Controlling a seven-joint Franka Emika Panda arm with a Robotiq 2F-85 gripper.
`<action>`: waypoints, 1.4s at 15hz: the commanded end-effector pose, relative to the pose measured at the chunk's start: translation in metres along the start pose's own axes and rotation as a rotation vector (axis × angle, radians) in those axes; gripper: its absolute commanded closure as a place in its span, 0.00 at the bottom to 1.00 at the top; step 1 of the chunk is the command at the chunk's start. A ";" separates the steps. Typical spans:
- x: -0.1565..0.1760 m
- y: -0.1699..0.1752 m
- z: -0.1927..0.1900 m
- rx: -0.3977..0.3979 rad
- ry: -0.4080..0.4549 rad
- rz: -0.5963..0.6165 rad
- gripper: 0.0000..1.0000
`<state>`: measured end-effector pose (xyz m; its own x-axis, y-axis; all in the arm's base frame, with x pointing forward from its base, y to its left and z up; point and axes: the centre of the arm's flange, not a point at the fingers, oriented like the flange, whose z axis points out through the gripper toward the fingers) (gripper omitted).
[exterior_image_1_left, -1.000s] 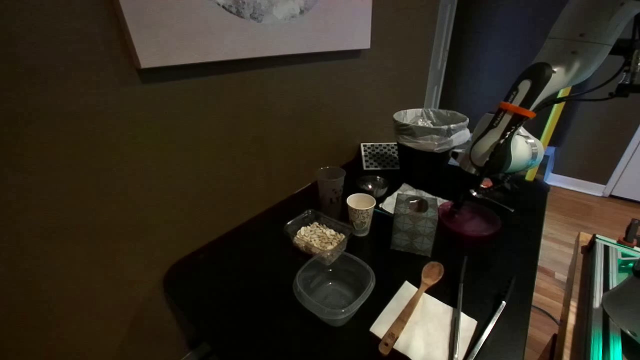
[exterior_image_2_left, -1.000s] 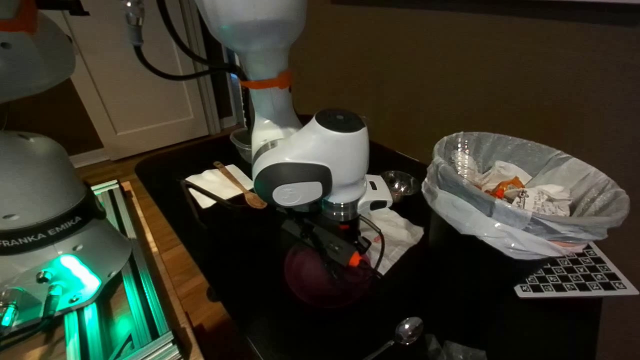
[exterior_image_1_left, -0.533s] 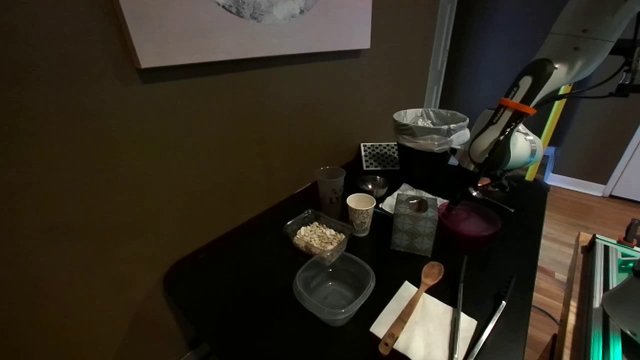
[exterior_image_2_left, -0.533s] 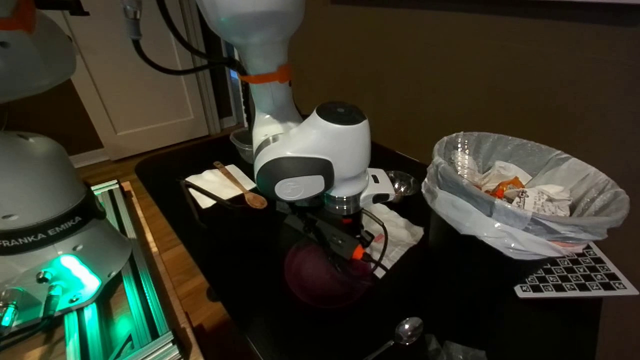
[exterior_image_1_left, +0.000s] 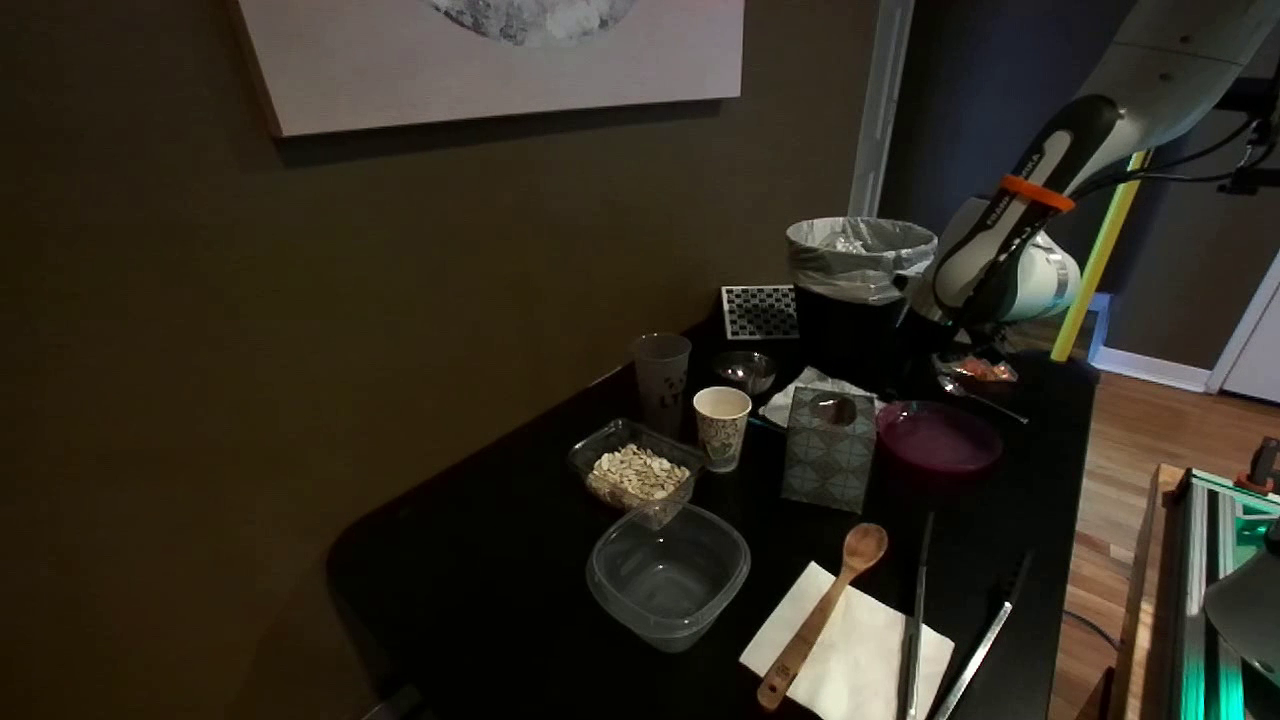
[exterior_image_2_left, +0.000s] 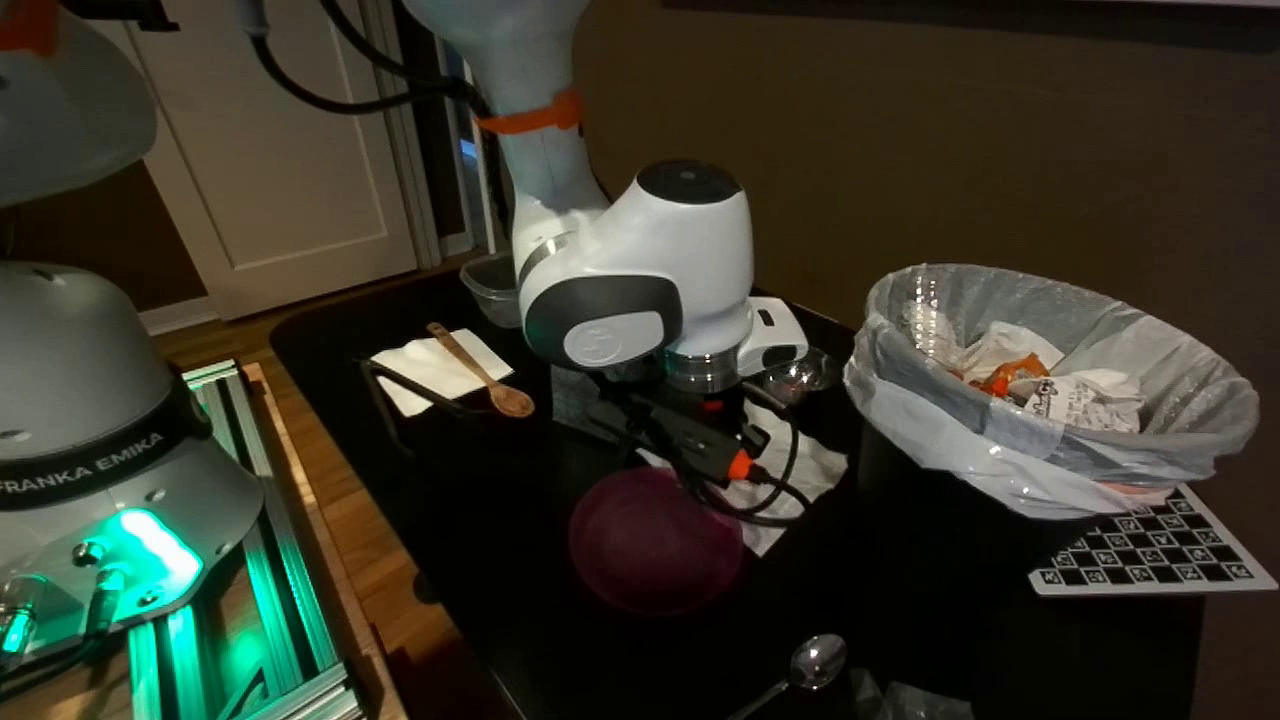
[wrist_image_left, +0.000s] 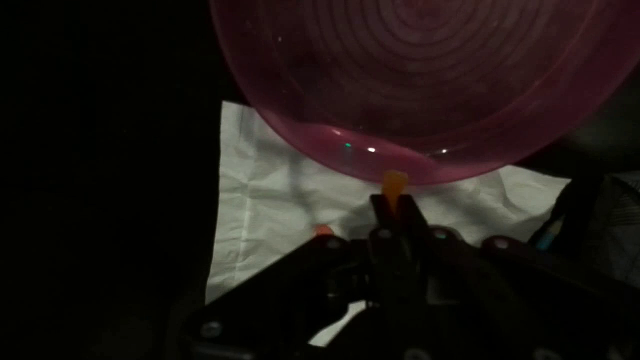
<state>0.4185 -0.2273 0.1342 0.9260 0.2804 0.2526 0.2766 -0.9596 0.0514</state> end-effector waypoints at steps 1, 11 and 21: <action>0.018 0.005 -0.006 -0.009 0.039 -0.003 0.90; 0.071 0.000 0.032 0.010 0.085 -0.032 0.43; 0.068 0.000 0.056 0.014 0.064 -0.040 0.00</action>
<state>0.4916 -0.2035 0.1110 0.8952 0.3151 0.3152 0.3192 -0.9468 0.0401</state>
